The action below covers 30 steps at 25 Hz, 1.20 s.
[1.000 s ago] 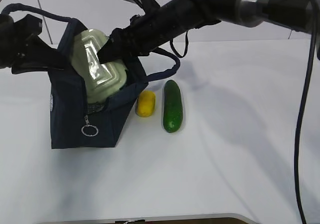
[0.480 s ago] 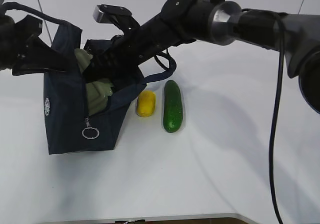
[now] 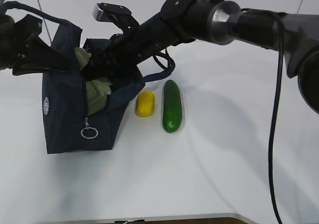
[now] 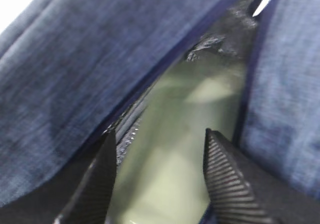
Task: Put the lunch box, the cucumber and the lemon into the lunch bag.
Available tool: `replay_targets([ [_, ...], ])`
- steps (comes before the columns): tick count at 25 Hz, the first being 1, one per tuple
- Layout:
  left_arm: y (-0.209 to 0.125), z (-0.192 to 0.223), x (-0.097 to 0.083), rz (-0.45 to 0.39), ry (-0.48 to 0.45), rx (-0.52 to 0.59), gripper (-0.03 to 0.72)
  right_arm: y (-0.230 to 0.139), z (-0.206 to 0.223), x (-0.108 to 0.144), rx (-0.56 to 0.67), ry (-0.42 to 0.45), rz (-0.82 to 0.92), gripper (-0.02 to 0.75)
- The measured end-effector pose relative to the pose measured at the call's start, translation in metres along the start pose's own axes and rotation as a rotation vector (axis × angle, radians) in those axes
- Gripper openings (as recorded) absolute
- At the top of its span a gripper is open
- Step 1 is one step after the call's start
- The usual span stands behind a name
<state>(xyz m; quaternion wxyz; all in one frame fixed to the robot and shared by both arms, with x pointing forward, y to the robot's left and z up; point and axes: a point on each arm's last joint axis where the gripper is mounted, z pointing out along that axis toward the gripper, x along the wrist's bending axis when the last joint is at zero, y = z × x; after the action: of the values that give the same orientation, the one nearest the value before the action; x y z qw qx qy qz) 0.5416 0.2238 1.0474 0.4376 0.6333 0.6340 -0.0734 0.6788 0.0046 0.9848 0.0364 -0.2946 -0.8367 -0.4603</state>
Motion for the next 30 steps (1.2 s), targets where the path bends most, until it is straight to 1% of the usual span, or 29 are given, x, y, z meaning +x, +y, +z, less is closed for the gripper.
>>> replay_targets([
  [2, 0.0, 0.0, 0.0, 0.0, -0.001, 0.002, -0.004, 0.0, 0.0, 0.001, 0.004, 0.013, 0.004, 0.443],
  [8, -0.001, 0.0, 0.001, 0.01, 0.006, 0.01, -0.004, 0.004, -0.002, 0.005, -0.007, 0.046, 0.015, 0.447],
  [12, -0.001, 0.0, 0.001, 0.017, 0.016, 0.006, -0.005, 0.003, -0.003, 0.008, 0.02, 0.074, 0.003, 0.447],
  [14, 0.0, 0.0, 0.003, 0.027, 0.03, 0.002, -0.005, 0.007, -0.008, 0.012, 0.047, 0.086, -0.043, 0.447],
  [21, 0.0, 0.0, 0.006, 0.055, 0.062, 0.001, -0.005, 0.03, -0.034, 0.024, 0.148, 0.053, -0.152, 0.447],
  [25, -0.001, -0.001, 0.009, 0.092, 0.095, 0.017, -0.005, 0.039, -0.047, 0.031, 0.158, 0.052, -0.176, 0.447],
  [30, 0.0, -0.003, 0.012, 0.094, 0.111, 0.011, -0.005, 0.05, -0.067, 0.043, 0.155, 0.046, -0.208, 0.447],
])
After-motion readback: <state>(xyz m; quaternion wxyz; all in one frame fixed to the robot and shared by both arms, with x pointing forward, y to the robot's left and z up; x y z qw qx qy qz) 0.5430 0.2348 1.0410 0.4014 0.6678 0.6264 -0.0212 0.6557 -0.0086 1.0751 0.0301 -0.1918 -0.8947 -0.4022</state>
